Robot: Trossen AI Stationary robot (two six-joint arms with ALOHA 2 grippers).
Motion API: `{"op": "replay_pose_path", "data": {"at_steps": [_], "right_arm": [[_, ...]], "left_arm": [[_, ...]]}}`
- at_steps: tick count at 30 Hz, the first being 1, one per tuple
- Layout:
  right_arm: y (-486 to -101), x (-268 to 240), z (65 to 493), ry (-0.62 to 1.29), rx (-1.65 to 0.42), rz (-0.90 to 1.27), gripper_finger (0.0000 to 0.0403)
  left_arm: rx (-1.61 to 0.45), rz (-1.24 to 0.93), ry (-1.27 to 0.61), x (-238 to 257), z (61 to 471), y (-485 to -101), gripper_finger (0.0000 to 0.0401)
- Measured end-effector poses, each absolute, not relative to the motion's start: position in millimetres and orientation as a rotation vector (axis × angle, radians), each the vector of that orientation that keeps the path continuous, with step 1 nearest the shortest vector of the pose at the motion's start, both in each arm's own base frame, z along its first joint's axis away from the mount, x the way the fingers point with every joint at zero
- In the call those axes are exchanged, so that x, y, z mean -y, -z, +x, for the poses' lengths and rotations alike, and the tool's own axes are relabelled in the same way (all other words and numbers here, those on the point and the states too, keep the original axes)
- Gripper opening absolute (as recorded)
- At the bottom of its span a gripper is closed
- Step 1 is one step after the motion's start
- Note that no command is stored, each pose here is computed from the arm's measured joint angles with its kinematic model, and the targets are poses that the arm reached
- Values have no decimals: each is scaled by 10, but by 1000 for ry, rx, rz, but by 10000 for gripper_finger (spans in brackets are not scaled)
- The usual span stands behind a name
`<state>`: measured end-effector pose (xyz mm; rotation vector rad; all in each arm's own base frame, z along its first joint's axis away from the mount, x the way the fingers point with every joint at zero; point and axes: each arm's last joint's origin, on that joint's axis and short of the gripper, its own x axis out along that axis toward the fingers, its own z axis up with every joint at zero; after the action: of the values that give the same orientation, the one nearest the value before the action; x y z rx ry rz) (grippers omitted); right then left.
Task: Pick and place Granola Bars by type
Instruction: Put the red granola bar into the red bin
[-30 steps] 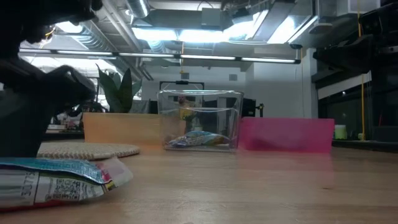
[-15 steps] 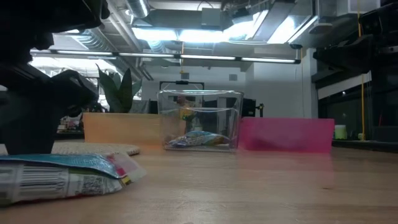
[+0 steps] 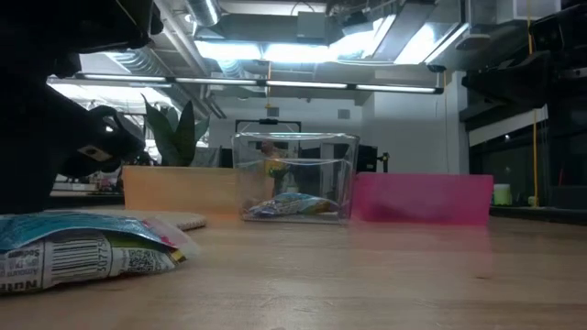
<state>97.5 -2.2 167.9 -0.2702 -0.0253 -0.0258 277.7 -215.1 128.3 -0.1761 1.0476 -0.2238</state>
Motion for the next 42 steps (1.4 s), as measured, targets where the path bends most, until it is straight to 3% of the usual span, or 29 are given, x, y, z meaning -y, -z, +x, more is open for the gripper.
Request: {"op": "replay_pose_path", "data": {"at_steps": [7, 24, 35, 42], "right_arm": [[-1679, 22, 975, 25, 25, -270, 87], [-1679, 22, 975, 25, 25, -270, 87], [-1679, 22, 975, 25, 25, -270, 87], [-1679, 22, 975, 26, 25, -270, 87]], "left_arm": [[-1046, -175, 220, 2118, 2787, -1308, 93], [-979, -182, 229, 1959, 2728, -1739, 90], [-882, -200, 225, 1697, 2721, -2225, 90], [-891, -73, 131, 1465, 2870, -2691, 90]]}}
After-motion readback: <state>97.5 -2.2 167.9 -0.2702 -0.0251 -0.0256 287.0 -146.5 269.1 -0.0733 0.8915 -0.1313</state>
